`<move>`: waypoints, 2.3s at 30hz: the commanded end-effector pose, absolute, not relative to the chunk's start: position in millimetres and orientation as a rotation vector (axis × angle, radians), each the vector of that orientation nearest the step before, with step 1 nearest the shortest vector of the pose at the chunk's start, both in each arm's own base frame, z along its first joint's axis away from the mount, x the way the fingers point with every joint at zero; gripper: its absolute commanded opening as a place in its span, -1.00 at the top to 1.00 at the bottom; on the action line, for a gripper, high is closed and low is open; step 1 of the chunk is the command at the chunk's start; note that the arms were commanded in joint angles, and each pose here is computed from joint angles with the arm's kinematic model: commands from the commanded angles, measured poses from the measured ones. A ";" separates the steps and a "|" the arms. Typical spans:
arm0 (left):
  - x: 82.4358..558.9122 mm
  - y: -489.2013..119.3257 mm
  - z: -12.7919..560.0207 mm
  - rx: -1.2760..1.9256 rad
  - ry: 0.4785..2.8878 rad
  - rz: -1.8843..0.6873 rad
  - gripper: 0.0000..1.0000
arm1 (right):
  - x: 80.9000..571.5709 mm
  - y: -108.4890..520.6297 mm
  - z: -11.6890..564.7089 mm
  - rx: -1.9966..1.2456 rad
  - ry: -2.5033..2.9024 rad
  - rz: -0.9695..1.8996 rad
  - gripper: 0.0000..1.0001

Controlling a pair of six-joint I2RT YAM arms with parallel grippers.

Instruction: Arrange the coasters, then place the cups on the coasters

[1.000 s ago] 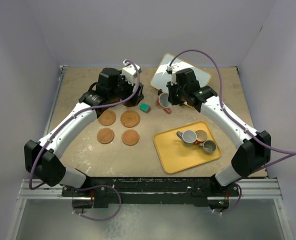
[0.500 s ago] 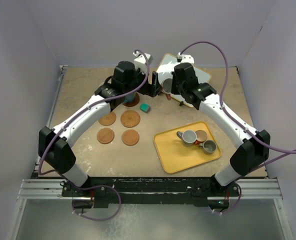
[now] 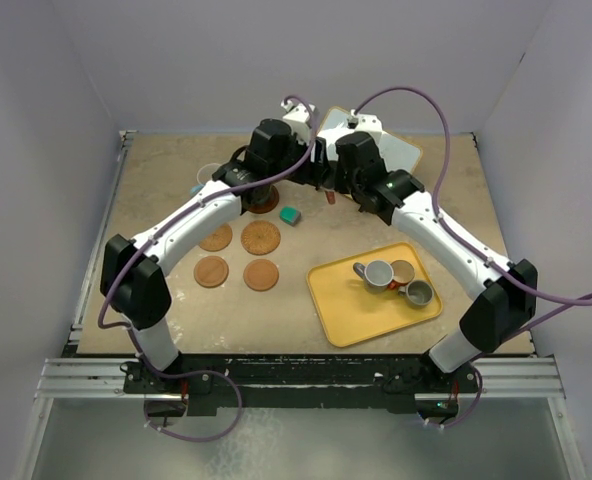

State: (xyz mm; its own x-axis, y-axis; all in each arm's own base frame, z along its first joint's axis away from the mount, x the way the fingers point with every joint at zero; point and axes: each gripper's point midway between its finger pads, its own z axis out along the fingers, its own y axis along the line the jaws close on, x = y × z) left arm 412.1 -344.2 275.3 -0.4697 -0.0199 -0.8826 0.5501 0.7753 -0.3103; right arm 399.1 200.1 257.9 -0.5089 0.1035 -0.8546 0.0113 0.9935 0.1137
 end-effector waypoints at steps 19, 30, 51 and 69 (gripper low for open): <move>417.9 -354.9 284.0 0.472 1.929 -0.658 0.88 | 386.0 242.0 297.3 0.013 2.023 0.389 1.00; 412.0 -344.6 305.9 0.498 1.860 -0.629 0.94 | 368.0 268.4 291.4 -0.117 2.047 0.570 0.55; 406.8 -305.7 303.7 0.565 1.811 -0.471 0.94 | 351.9 274.0 314.4 -0.210 1.988 0.728 -0.18; 428.6 -169.6 261.4 0.653 1.939 -0.162 0.94 | 319.4 255.8 315.2 -0.599 1.889 0.787 -0.36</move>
State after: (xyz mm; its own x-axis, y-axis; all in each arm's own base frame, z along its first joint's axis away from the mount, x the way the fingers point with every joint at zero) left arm 428.3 -204.1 231.0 -0.4252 0.2817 -0.8602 0.5092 0.8601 0.0300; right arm 330.6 264.8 307.1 -0.4793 0.0151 -0.8775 -0.5783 0.7467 0.3287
